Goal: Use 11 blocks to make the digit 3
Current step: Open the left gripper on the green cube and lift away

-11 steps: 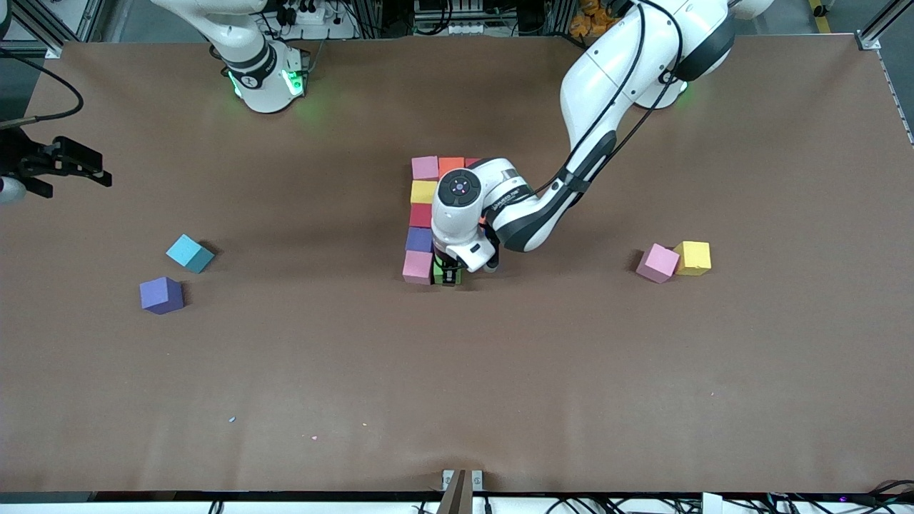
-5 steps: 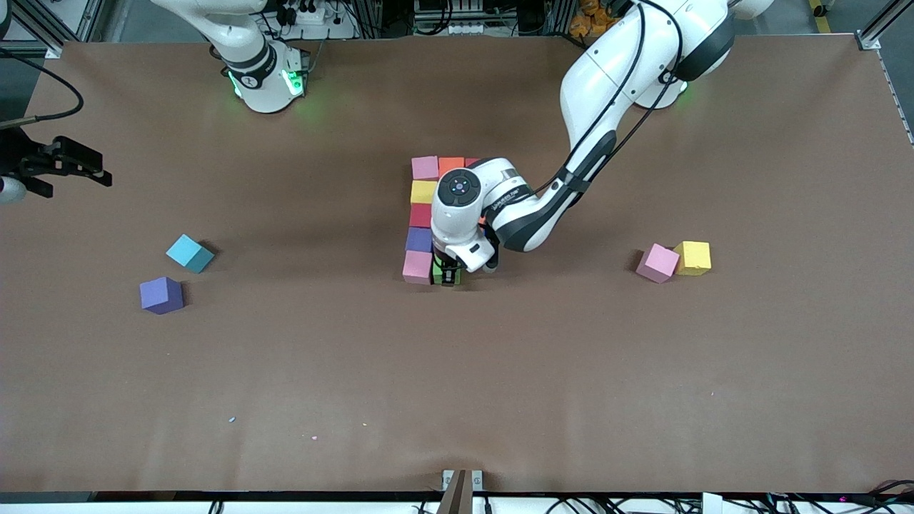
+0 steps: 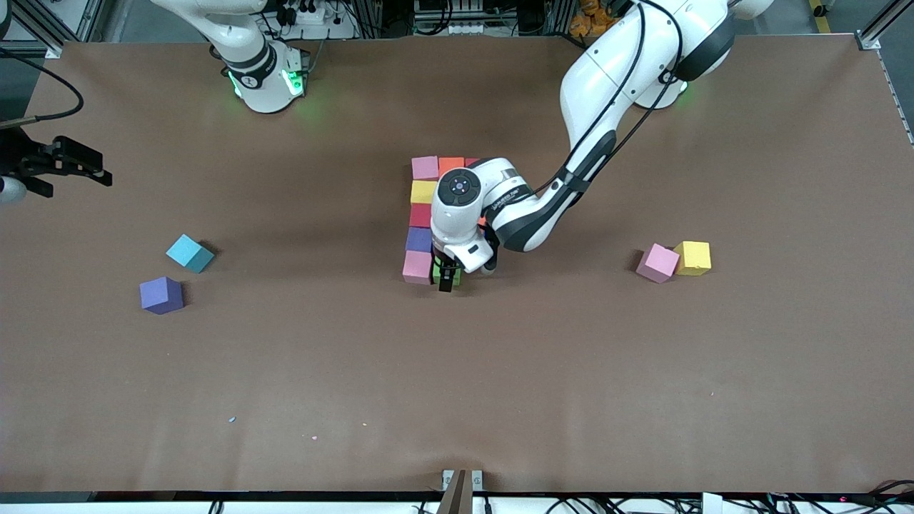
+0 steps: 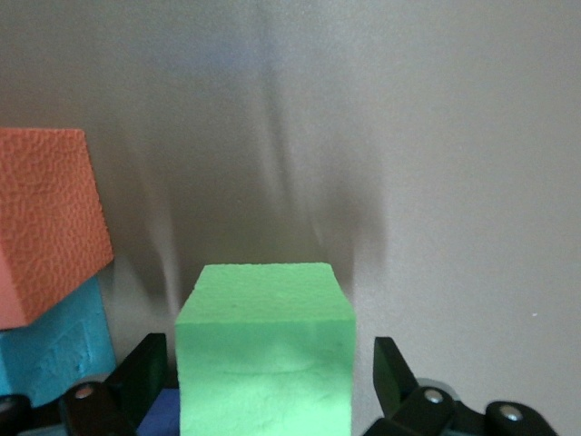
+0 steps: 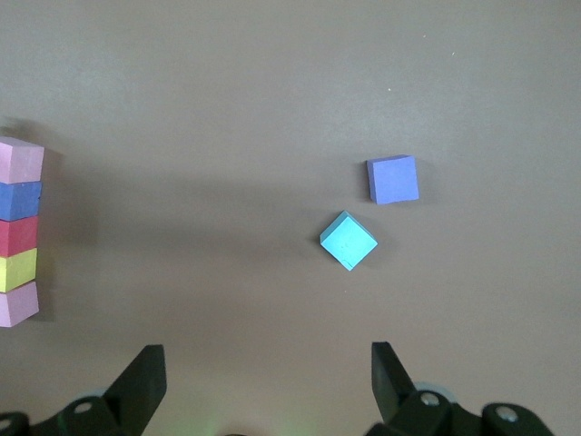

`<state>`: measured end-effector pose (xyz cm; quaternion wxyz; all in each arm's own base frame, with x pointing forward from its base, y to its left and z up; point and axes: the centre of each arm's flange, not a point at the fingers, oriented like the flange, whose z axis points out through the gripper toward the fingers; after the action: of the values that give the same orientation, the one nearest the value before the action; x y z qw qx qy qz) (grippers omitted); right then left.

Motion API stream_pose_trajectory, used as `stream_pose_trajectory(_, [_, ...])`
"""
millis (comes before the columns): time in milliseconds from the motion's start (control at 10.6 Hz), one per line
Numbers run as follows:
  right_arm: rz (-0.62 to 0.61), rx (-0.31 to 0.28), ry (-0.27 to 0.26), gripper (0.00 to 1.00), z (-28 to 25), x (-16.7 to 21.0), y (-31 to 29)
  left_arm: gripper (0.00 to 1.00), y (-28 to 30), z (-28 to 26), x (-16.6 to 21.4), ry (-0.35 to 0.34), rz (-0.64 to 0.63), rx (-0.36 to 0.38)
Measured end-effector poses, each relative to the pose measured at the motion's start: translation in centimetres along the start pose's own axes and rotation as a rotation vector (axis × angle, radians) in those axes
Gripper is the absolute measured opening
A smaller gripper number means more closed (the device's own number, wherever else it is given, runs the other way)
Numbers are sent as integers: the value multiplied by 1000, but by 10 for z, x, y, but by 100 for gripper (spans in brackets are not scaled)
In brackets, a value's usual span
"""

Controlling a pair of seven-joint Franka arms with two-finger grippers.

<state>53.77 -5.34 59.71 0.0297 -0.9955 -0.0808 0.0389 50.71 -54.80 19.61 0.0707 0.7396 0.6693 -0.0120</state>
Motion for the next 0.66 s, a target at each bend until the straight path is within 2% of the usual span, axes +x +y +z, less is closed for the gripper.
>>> stream_pose_trajectory(659, [0, 0, 0, 100, 0, 0, 0, 100, 11, -39, -10, -33, 1, -49])
